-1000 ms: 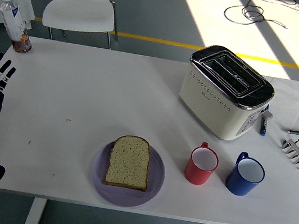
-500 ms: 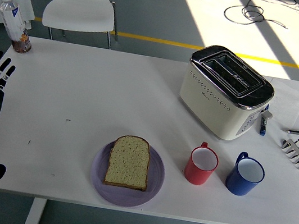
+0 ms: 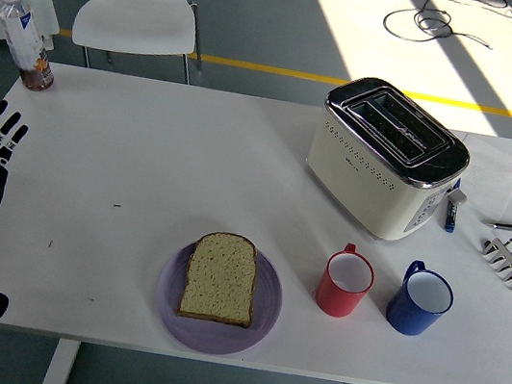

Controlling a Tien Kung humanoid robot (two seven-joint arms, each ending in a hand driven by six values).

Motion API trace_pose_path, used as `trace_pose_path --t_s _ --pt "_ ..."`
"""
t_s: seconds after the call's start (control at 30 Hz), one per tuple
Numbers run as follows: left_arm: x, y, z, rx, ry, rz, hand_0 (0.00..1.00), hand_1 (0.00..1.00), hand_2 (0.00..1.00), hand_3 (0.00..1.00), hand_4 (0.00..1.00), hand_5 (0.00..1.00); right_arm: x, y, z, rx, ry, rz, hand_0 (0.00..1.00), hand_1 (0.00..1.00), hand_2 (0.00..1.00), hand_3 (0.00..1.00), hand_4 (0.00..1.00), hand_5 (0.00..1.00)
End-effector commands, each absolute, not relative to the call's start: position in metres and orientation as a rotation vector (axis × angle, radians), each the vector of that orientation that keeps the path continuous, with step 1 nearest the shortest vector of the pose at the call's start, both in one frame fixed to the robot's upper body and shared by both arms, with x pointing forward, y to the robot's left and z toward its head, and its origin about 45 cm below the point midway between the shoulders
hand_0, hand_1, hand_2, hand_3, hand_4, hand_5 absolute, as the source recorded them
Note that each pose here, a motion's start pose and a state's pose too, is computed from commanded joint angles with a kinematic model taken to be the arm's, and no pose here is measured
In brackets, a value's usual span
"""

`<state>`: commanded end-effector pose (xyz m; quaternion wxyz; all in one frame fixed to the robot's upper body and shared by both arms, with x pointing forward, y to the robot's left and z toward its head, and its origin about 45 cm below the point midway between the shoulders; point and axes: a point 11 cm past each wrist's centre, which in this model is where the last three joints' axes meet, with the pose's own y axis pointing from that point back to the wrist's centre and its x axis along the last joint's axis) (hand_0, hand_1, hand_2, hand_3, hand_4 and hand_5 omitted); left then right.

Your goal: Push plate across desktop,pick up the break from the machine,place the break in the plate

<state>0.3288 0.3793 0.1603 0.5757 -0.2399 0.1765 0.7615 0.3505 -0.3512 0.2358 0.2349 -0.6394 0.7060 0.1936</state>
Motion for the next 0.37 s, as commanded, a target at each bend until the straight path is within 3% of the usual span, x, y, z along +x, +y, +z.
trace_pose_path --t_s 0.37 --pt "0.3219 0.38 0.153 -0.553 0.428 1.794 0.817 0.823 0.874 0.814 0.482 0.998 0.3484 -0.3463 0.2251 -1.768 1.948 0.564 0.868 0.826 0.858 0.857 0.539 0.998"
